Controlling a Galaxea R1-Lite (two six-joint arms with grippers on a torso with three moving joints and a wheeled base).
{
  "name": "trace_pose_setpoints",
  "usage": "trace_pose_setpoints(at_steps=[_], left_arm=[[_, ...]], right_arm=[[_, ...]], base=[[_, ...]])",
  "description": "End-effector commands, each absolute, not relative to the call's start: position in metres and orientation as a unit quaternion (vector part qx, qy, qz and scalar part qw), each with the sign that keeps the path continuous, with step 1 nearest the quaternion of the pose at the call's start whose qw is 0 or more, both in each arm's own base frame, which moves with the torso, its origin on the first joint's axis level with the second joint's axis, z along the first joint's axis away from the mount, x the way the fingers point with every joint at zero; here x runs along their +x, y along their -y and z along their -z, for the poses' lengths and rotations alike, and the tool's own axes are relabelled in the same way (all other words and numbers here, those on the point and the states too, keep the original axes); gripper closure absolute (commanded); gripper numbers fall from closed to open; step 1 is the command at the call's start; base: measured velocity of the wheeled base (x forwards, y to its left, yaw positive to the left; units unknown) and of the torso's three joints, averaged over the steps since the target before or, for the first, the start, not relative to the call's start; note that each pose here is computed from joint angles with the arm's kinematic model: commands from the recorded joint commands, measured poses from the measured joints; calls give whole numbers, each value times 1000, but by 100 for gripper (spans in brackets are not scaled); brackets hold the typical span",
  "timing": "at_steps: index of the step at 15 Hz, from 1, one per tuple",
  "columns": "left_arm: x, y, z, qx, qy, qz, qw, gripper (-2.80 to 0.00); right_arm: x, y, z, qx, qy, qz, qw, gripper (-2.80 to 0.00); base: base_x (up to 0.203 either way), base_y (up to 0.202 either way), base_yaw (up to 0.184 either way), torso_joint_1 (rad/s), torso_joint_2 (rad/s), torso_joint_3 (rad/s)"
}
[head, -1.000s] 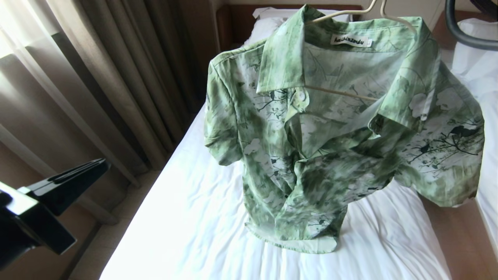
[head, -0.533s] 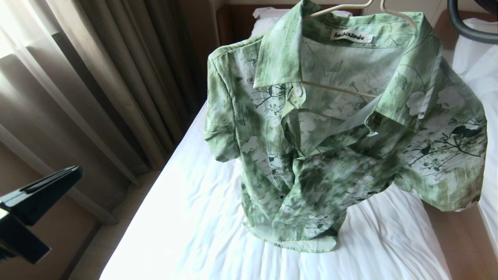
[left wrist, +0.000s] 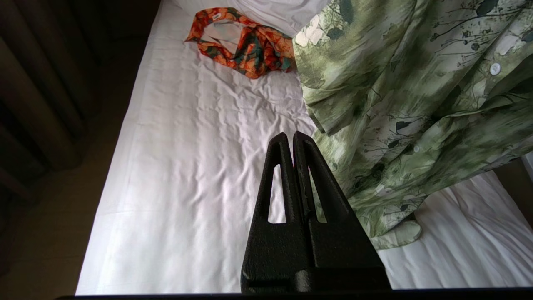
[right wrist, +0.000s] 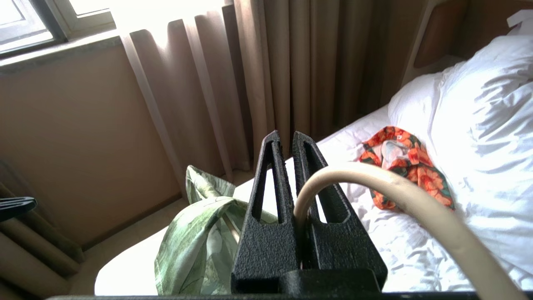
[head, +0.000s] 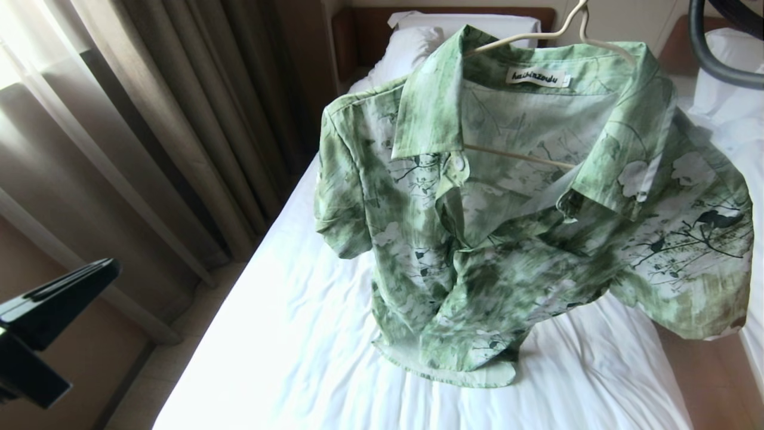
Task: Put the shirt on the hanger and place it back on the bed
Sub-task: Take the clothes hanger out of the clothes
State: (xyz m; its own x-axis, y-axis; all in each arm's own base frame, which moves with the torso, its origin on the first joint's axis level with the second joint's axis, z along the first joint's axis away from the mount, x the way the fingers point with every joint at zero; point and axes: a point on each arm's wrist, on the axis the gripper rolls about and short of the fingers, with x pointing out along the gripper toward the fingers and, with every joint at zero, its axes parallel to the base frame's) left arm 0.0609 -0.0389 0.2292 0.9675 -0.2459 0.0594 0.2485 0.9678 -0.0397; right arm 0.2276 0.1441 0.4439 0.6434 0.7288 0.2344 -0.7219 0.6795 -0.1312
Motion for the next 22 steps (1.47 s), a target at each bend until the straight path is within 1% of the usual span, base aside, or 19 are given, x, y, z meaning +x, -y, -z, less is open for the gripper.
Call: trace_pose_setpoints(at_steps=[1, 8, 12, 15, 19, 20, 22], left_arm=[[61, 39, -229, -25, 26, 123, 992, 0], [65, 43, -232, -24, 24, 136, 990, 0], [79, 58, -255, -29, 29, 153, 987, 0], [108, 96, -261, -19, -9, 189, 982, 0], [132, 141, -269, -39, -35, 228, 972, 0], [139, 151, -267, -37, -40, 231, 971, -280], [150, 167, -269, -44, -35, 269, 962, -280]], right_arm=[[226, -143, -444, -14, 129, -402, 906, 0], [225, -145, -443, -15, 122, -407, 905, 0], [230, -158, -435, -15, 105, -420, 901, 0], [241, -166, -426, -21, 91, -420, 903, 0], [254, -171, -416, -31, 77, -414, 906, 0], [261, -170, -415, -32, 77, -409, 909, 0], [268, -170, -412, -34, 72, -404, 911, 0]], base=[[0, 0, 0, 0, 0, 0], [0, 0, 0, 0, 0, 0], [0, 0, 0, 0, 0, 0], [0, 0, 0, 0, 0, 0], [0, 0, 0, 0, 0, 0], [0, 0, 0, 0, 0, 0], [0, 0, 0, 0, 0, 0]])
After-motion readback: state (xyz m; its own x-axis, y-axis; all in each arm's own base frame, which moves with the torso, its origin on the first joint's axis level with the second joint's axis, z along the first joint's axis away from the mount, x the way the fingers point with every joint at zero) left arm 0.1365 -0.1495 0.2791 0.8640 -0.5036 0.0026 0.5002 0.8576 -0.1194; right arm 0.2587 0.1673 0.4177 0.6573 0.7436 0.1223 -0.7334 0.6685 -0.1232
